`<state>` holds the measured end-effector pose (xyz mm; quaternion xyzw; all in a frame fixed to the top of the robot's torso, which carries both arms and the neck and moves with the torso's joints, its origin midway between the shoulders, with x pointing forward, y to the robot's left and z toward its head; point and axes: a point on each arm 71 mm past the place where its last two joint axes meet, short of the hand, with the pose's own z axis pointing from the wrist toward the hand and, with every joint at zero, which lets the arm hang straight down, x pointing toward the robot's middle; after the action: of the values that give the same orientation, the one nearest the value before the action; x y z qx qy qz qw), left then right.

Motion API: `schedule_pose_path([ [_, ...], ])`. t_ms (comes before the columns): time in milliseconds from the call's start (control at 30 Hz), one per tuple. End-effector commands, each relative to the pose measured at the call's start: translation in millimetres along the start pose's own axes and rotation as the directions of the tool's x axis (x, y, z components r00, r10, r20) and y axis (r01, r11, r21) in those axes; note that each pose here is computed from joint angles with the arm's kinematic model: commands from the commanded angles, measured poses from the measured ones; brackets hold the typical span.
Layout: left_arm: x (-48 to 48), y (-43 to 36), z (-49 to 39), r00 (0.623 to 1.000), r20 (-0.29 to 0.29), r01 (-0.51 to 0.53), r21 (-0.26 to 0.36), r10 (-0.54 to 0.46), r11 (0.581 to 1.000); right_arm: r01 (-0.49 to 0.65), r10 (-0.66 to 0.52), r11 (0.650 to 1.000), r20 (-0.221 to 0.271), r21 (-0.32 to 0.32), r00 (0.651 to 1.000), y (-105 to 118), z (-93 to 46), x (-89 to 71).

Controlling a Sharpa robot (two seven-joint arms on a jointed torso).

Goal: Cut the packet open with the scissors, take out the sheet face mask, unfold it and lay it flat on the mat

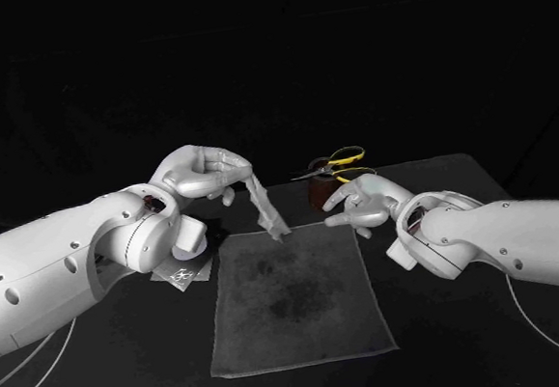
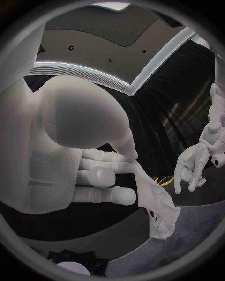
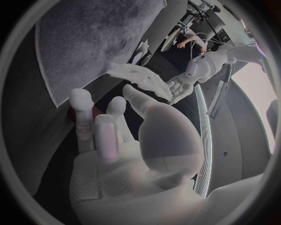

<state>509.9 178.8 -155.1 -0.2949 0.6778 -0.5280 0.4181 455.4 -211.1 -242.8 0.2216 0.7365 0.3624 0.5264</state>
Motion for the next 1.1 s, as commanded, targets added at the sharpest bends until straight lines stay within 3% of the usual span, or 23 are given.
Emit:
schedule_pose_path([
  [33, 3.6, -0.9, 0.0, 0.999, -0.036, -0.037, -0.024, 0.037, 0.999, 0.077, -0.072, 0.987, 0.035, -0.142, 0.997, 21, -3.9, 1.8],
  [233, 5.9, 1.7, -0.3, 0.995, -0.071, -0.075, -0.065, 0.07, 0.995, 0.088, -0.077, 0.966, 0.054, -0.243, 0.996, 50, -4.6, 4.8],
  [533, 15.2, 3.1, -1.0, 0.984, -0.16, -0.097, -0.095, 0.081, 0.991, 0.094, -0.076, 0.948, 0.07, -0.305, 0.995, 74, 4.4, 13.1],
  [767, 15.8, 4.2, -1.8, 0.982, -0.169, -0.101, -0.111, 0.081, 0.989, 0.117, -0.098, 0.94, 0.074, -0.321, 0.992, 85, 9.9, 22.3],
  [1100, 17.8, 4.5, -1.0, 0.981, -0.177, -0.098, -0.121, 0.075, 0.988, 0.158, -0.133, 0.947, 0.106, -0.28, 0.985, 88, 20.4, 26.9],
])
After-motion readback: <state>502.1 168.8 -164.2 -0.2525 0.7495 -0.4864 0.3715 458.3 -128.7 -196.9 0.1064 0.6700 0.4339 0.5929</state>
